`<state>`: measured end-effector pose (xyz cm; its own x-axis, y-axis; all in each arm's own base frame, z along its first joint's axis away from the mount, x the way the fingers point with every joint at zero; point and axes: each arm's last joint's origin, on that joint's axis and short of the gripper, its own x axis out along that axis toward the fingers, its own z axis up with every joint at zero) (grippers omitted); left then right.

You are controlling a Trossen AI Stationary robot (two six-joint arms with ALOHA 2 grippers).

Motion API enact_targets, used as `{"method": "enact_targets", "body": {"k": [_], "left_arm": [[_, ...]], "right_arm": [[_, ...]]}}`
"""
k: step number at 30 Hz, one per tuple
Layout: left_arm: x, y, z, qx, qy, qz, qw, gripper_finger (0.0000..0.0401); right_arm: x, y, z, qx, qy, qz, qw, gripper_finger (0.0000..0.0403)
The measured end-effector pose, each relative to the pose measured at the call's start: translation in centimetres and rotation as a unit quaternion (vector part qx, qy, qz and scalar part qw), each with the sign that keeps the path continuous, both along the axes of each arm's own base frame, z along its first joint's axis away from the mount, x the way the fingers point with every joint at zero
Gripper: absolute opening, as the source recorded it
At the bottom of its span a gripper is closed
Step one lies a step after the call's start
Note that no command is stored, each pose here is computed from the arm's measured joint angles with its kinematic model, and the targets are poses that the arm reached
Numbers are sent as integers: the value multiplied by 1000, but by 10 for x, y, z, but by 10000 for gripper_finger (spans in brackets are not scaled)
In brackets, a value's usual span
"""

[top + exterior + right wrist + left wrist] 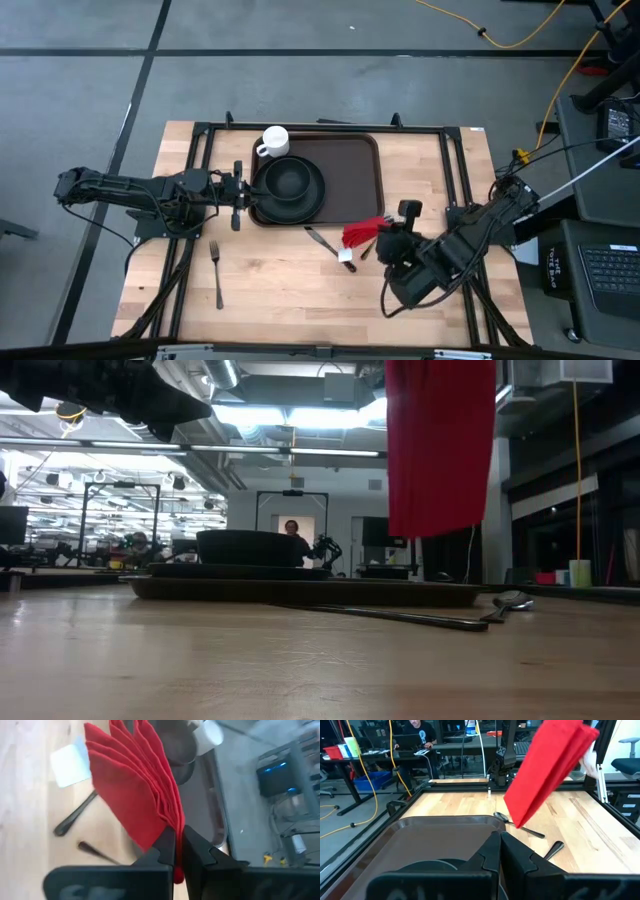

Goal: Set up tray
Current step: Put the red table napkin beside the black plate on the brown serving tray

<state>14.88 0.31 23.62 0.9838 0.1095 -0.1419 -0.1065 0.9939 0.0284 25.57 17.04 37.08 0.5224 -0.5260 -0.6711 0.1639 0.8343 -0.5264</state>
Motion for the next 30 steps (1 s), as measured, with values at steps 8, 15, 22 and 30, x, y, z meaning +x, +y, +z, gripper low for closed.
{"method": "enact_targets", "body": {"k": [8,15,22,30], "left_arm": [[0,0,0,0,0,0,1000,8],[0,0,0,0,0,0,1000,6],[0,0,0,0,0,0,1000,7],[0,0,0,0,0,0,1000,4]], "right_arm": [[0,-25,14,-31,-3,-2,1000,16],[14,-56,16,-65,35,-15,997,16],[32,-114,23,-43,66,-37,996,16],[60,-184,26,16,43,12,999,16]]}}
